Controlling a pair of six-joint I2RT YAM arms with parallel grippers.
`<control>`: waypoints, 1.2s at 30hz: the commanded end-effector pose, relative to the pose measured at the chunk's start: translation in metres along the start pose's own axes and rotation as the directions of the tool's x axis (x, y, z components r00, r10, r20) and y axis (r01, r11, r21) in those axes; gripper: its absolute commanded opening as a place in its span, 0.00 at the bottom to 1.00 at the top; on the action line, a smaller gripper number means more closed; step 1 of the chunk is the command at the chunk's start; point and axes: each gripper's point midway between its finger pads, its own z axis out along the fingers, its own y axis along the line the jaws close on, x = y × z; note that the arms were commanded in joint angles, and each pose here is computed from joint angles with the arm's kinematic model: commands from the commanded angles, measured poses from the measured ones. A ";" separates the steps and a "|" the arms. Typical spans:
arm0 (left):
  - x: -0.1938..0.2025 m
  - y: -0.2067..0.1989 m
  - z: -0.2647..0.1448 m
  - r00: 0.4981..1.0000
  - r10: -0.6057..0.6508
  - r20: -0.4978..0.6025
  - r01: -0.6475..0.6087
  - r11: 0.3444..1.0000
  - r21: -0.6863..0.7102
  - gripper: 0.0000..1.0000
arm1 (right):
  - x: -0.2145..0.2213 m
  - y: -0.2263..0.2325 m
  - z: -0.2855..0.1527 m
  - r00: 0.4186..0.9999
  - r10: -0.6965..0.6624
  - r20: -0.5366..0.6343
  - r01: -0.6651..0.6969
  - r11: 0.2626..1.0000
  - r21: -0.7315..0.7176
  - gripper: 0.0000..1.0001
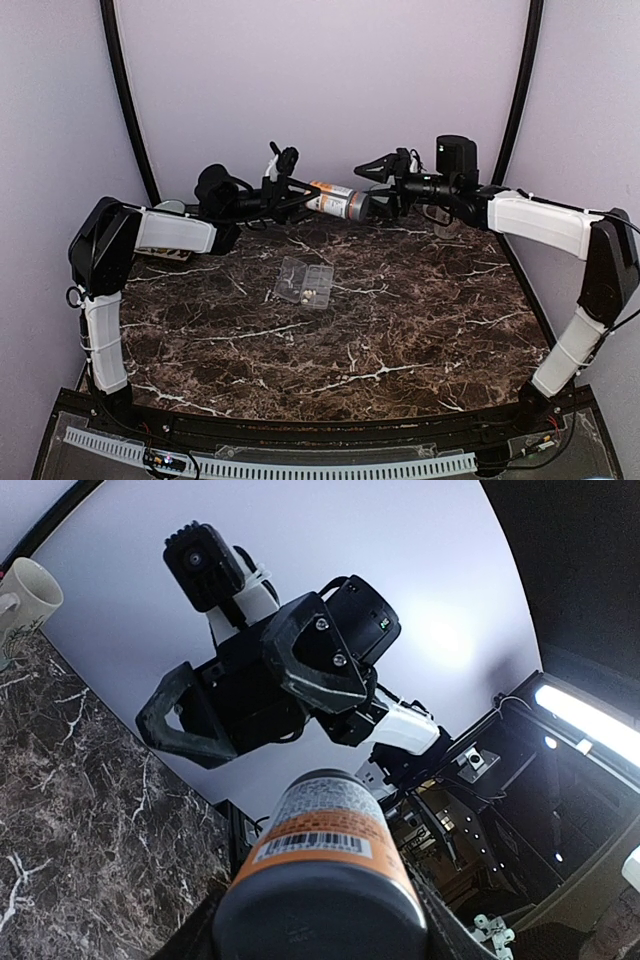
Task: Sort the pills into containers
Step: Screw the lid of the pill bottle onto the pill bottle.
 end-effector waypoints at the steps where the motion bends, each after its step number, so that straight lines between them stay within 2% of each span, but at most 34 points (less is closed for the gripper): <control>1: -0.005 -0.012 -0.004 0.999 0.042 0.016 -0.043 0.999 0.019 0.00 | -0.014 0.011 -0.015 0.976 -0.209 0.064 0.204 0.976 0.081 0.67; 8: -0.004 -0.007 -0.005 1.000 0.012 0.010 -0.012 1.000 0.013 0.00 | -0.019 0.023 -0.041 0.873 -0.480 0.089 0.458 0.867 0.195 0.69; 14: -0.003 -0.002 -0.006 1.000 -0.016 0.009 0.016 1.000 0.006 0.00 | -0.014 0.045 -0.060 0.771 -0.629 0.099 0.603 0.771 0.203 0.72; 19: -0.007 0.002 -0.005 0.999 -0.045 0.014 0.045 0.999 0.003 0.00 | 0.001 0.049 -0.069 0.674 -0.737 0.043 0.713 0.665 0.221 0.73; 26: -0.011 0.007 -0.004 0.996 -0.089 0.010 0.088 0.996 0.013 0.00 | 0.030 0.046 -0.077 0.496 -0.867 -0.042 0.845 0.471 0.251 0.76; 30: -0.014 0.008 -0.004 0.995 -0.094 0.014 0.094 0.996 0.013 0.00 | 0.049 0.036 -0.071 0.415 -0.902 -0.121 0.891 0.375 0.256 0.77; 32: -0.015 0.007 -0.004 0.995 -0.096 0.016 0.096 0.995 0.016 0.00 | 0.056 0.028 -0.068 0.387 -0.909 -0.157 0.903 0.338 0.266 0.78; 36: -0.016 0.005 -0.003 0.995 -0.100 0.010 0.099 0.995 0.025 0.00 | 0.065 0.020 -0.065 0.360 -0.914 -0.185 0.916 0.308 0.257 0.79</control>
